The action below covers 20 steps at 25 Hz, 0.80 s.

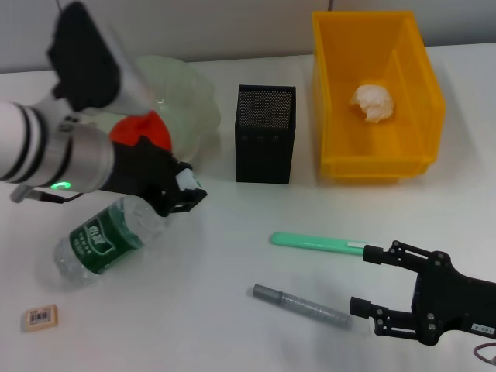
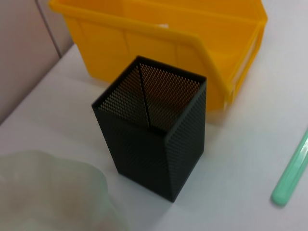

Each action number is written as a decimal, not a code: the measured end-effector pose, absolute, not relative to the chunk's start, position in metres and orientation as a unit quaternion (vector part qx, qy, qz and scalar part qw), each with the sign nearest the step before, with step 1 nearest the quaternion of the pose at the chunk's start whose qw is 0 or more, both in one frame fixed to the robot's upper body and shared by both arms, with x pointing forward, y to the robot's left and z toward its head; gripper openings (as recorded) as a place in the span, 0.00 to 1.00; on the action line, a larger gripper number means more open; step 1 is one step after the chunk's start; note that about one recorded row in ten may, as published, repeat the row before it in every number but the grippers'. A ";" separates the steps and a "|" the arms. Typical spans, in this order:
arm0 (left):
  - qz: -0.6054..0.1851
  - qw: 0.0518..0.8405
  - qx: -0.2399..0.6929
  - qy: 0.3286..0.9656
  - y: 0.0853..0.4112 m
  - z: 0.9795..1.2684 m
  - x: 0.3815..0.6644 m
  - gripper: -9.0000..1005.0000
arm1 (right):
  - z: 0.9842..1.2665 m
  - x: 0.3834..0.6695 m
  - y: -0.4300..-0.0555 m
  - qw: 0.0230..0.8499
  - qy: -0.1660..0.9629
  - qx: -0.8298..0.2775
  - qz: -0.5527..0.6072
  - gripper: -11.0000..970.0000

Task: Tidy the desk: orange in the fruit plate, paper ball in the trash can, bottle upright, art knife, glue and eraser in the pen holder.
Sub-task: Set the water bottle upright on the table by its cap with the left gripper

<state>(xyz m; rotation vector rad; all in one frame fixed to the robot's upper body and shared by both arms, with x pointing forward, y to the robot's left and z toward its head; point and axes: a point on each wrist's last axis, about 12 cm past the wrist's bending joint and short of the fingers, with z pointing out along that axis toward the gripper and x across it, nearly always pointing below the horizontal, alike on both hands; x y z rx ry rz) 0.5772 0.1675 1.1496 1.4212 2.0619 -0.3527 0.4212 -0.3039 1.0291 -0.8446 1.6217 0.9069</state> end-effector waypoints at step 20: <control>-0.226 0.413 0.461 0.752 0.223 1.159 0.555 0.43 | 1.033 0.430 -0.299 0.519 0.672 -0.357 0.389 0.82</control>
